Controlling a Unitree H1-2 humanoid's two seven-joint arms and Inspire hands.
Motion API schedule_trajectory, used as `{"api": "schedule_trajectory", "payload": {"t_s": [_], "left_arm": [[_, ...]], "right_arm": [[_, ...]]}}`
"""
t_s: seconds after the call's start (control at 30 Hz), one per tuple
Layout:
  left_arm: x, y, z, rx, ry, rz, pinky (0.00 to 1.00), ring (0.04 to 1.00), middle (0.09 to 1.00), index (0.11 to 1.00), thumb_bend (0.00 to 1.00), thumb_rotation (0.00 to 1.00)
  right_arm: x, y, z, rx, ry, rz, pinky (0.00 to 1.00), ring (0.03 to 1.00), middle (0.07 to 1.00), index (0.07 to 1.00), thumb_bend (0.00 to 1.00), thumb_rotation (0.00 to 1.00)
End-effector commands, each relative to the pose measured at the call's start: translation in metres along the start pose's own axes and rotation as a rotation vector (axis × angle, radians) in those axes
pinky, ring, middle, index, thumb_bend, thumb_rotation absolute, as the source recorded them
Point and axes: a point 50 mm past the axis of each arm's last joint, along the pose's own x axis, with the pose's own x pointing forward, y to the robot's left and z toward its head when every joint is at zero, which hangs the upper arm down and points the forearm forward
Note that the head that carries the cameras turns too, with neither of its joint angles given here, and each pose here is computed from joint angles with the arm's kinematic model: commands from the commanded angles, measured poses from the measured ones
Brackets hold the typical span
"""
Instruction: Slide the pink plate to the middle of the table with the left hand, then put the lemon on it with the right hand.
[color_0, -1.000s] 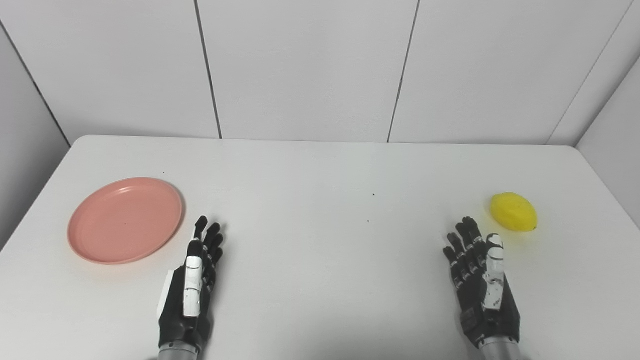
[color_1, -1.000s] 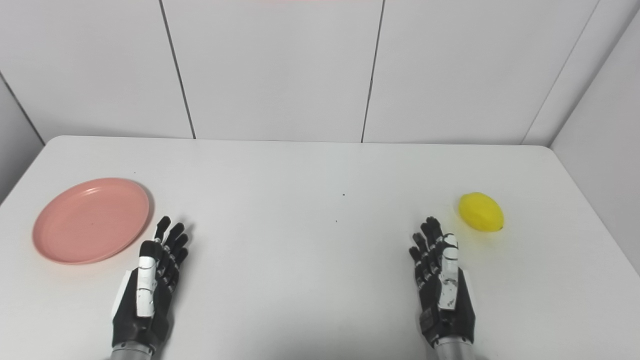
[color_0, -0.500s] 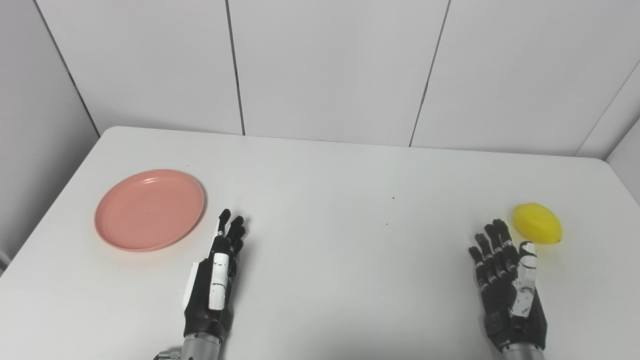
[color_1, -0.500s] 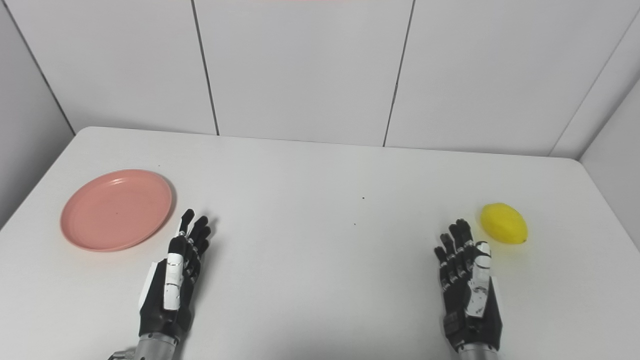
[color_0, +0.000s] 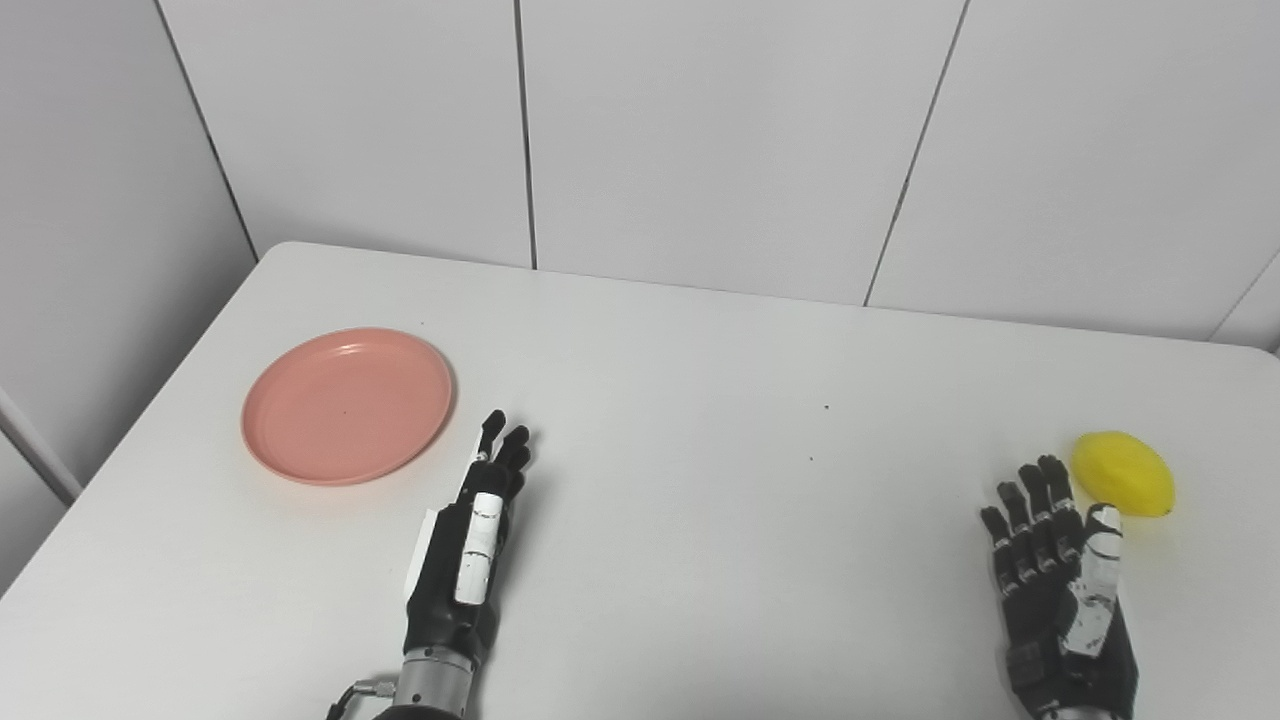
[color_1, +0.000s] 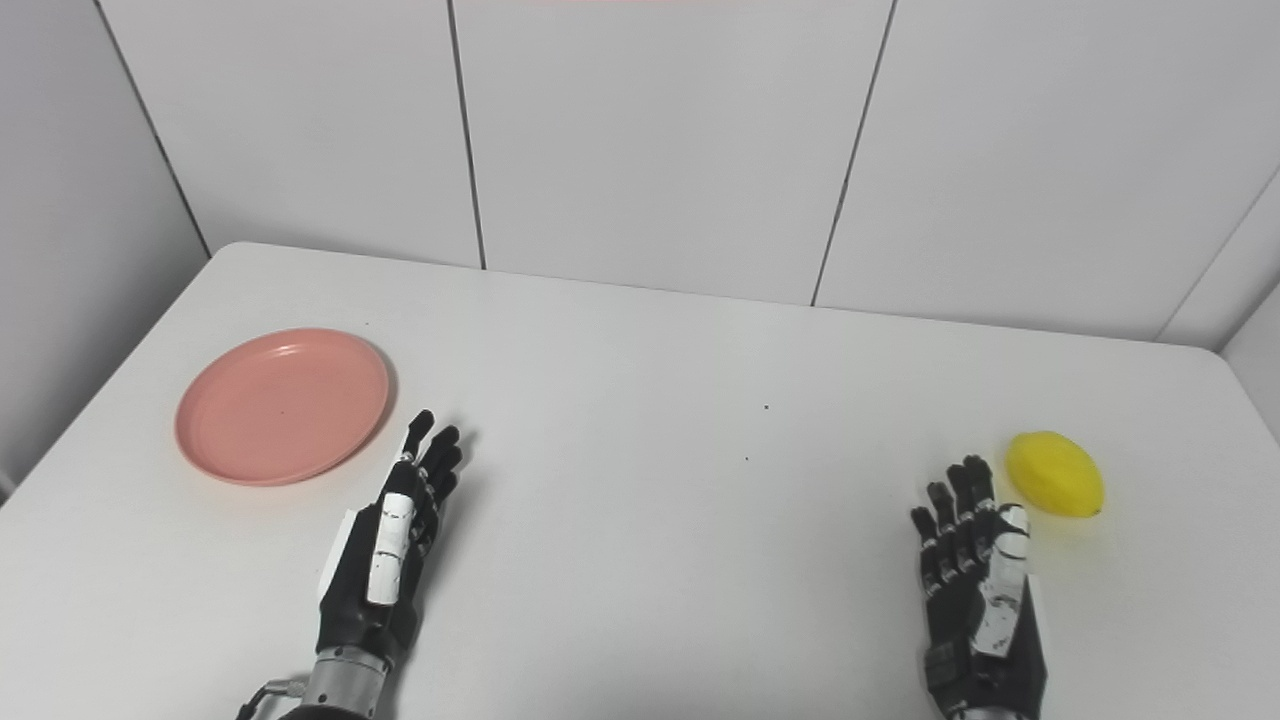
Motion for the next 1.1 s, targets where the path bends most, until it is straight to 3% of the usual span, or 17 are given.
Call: {"api": "schedule_trajectory", "payload": {"t_s": [0.0,0.67,0.87,1.07], "left_arm": [[-0.014,-0.001,-0.02,-0.01,0.05,0.017,0.99,0.965,0.954,0.963,0.7,0.97],[-0.011,0.001,-0.031,-0.013,0.052,0.007,0.99,0.962,0.956,0.96,0.66,0.96],[-0.014,0.004,-0.026,-0.005,0.039,0.005,0.98,0.956,0.951,0.957,0.67,0.95],[-0.019,0.007,-0.008,-0.046,0.021,0.007,0.97,0.948,0.945,0.953,0.73,0.92]], "right_arm": [[-0.005,-0.008,-0.008,0.002,0.018,-0.025,1.0,1.0,0.995,0.973,0.71,0.97],[-0.003,-0.012,-0.018,-0.009,0.024,-0.011,1.0,1.0,1.0,0.993,0.68,1.0],[-0.007,-0.008,-0.016,-0.015,0.023,-0.007,1.0,1.0,1.0,0.996,0.68,1.0],[-0.014,-0.002,-0.014,-0.028,0.017,-0.012,1.0,1.0,1.0,0.989,0.69,0.99]]}}
